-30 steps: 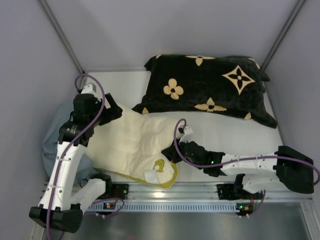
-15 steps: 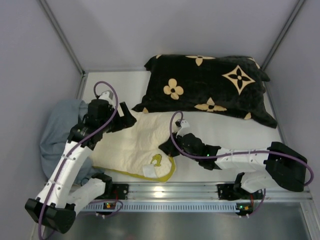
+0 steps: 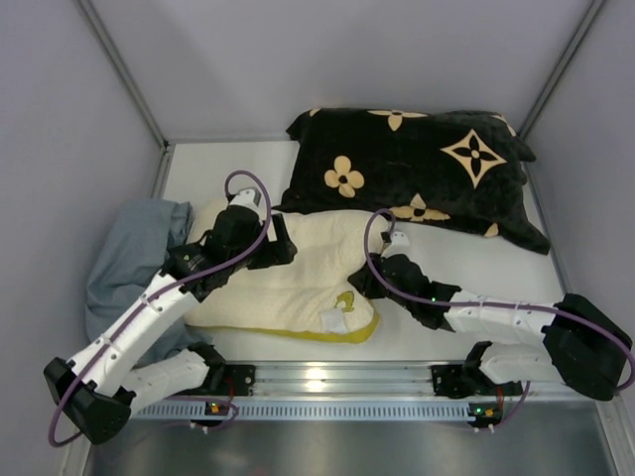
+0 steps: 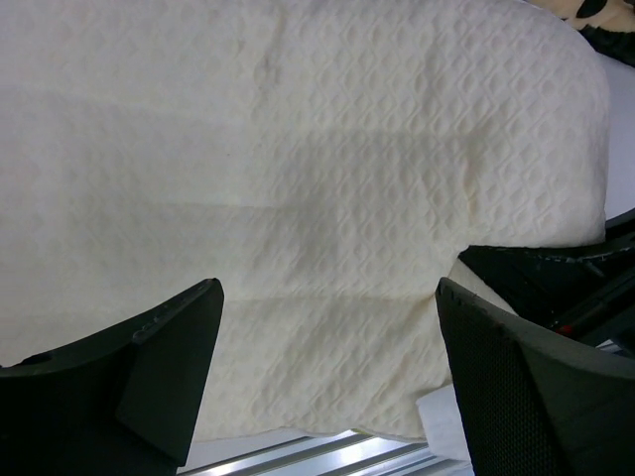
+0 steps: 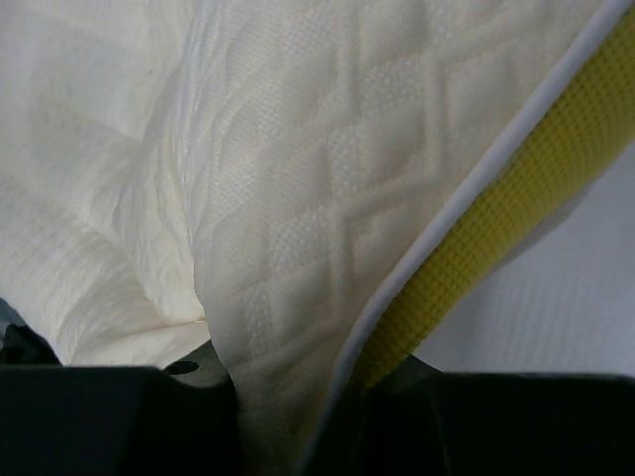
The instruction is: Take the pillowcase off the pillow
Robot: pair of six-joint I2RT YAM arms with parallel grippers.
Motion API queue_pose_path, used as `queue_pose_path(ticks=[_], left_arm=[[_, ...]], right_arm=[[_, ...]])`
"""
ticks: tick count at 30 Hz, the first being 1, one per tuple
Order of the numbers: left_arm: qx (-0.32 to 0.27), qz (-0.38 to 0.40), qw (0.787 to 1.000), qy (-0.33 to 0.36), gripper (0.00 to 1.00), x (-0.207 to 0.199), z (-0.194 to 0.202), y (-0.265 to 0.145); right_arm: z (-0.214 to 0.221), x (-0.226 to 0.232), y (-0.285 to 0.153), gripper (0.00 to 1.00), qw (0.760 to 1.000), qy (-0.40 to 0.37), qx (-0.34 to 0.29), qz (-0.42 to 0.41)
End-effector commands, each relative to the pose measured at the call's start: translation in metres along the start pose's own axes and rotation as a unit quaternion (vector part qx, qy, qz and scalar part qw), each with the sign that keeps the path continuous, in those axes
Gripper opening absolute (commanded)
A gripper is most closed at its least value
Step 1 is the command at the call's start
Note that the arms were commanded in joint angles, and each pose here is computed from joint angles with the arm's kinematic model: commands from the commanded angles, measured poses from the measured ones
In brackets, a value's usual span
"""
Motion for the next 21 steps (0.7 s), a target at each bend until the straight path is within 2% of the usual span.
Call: queue_pose_path(ticks=[1, 2, 4, 6, 9, 15, 21], left_arm=[[-0.027, 0.007, 1.0, -0.012, 0.91, -0.005, -0.001, 0.006], [-0.026, 0.012, 0.999, -0.013, 0.91, -0.006, 0.0, 0.006], [-0.024, 0.018, 0.999, -0.015, 0.91, -0.008, 0.003, 0.007], [-0.021, 0.02, 0.999, -0.014, 0.91, -0.009, 0.005, 0.008], [-0.018, 0.025, 0.999, -0.01, 0.91, -0.011, 0.009, 0.007], [-0.016, 0.033, 0.999, -0.008, 0.92, -0.01, 0.015, 0.003], [-0.02, 0.049, 0.999, -0.009, 0.94, -0.012, 0.013, -0.002]], right_arm=[[-0.002, -0.042, -0.008, 0.23, 0.995, -0.024, -0.008, 0.092], [-0.005, -0.048, -0.009, 0.25, 0.995, -0.02, -0.013, 0.098], [-0.006, -0.051, -0.008, 0.43, 0.995, -0.032, -0.007, 0.097], [-0.008, -0.052, -0.006, 0.69, 0.995, -0.035, 0.001, 0.096], [-0.011, -0.053, -0.002, 0.84, 0.992, -0.05, 0.017, 0.11], [-0.025, -0.069, -0.014, 0.99, 0.98, -0.055, 0.003, 0.191], [-0.048, -0.076, -0.048, 0.99, 0.975, -0.042, -0.054, 0.211]])
Point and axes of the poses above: each gripper's point midway between its finger pads, its own y axis out along the fingers, its own x axis along the line the jaws close on, z = x × y, the point moved 9 cm from there along -y, back along the fingers, and after that the axes turned 2 degrees about -y, right-handed, at the moved point
